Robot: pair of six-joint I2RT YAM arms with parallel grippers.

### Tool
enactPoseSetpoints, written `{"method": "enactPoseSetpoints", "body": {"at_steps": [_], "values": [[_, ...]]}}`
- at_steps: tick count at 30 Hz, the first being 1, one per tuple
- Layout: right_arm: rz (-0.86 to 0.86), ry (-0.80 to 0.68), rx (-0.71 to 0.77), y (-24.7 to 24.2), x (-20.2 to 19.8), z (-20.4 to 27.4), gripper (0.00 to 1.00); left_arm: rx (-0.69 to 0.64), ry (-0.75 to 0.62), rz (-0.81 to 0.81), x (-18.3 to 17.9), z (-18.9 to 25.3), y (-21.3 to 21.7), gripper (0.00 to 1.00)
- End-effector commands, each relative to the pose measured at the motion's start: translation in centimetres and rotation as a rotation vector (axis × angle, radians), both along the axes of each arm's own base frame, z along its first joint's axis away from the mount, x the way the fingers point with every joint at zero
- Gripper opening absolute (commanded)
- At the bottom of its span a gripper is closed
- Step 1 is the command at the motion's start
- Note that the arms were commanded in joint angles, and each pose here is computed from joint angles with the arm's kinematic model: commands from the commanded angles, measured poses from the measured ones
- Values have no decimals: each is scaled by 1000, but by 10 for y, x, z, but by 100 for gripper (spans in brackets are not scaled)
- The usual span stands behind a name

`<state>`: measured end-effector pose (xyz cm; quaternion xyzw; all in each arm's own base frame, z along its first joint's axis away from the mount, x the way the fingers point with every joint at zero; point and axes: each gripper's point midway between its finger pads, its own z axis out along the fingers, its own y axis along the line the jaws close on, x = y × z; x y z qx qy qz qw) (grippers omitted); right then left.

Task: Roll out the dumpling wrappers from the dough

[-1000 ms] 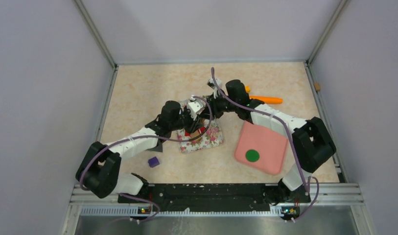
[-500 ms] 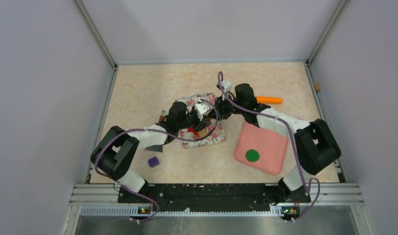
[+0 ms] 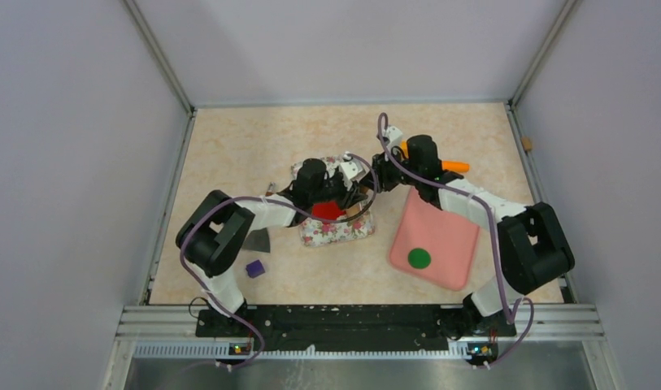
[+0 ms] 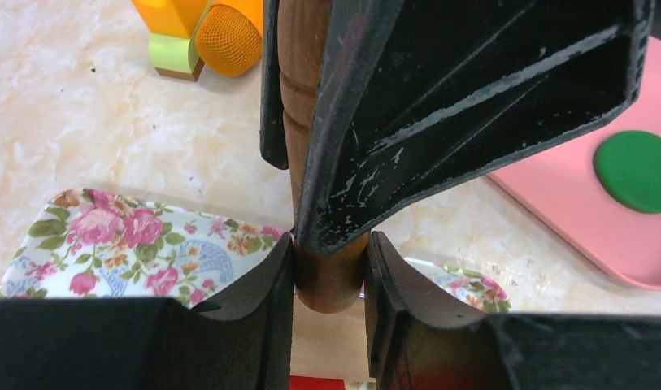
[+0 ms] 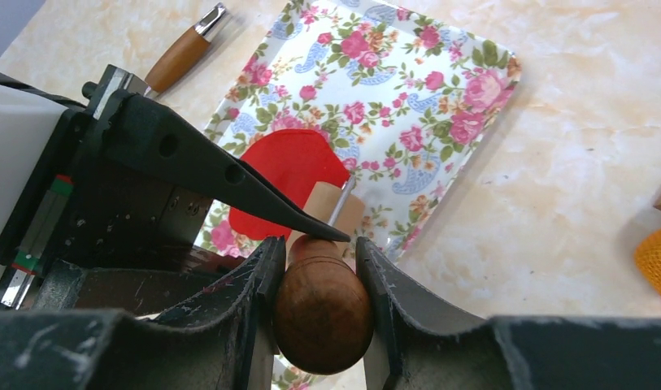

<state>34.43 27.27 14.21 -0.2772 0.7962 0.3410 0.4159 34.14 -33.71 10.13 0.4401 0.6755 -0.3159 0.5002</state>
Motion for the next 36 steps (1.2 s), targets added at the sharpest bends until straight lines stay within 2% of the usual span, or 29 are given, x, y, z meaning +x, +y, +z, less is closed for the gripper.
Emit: {"method": "enactPoseSetpoints", "body": {"at_steps": [1,5,9,10,12,13,15,17,21,25,29,33,36], "values": [[89,142,-86,-5,-41,-40,0,114,132,124,13,-52,17,0],[80,130,-82,-7,-36,-29,0,102,115,120,21,-45,11,0],[124,77,-41,2,-30,7,0,82,72,118,27,-20,8,0],[135,59,-31,5,-28,19,0,79,61,122,28,-12,9,4],[156,31,-17,10,-23,40,0,88,53,123,25,2,15,32],[163,20,-10,12,-22,51,0,98,50,114,18,6,21,41],[189,-28,-6,16,-16,72,0,102,29,96,4,14,39,52],[207,-35,-15,17,-14,79,0,99,9,100,-13,30,60,56],[243,-64,-24,21,-10,90,0,84,58,164,-45,49,99,60],[291,-97,-29,27,-10,102,0,34,42,261,-68,73,127,62],[313,-152,-43,34,-8,113,0,12,54,194,-94,86,132,64],[439,-315,-115,46,-30,129,0,-34,55,194,-89,105,137,65],[598,-512,-207,53,-60,133,0,-95,146,220,-74,124,145,65]]}}
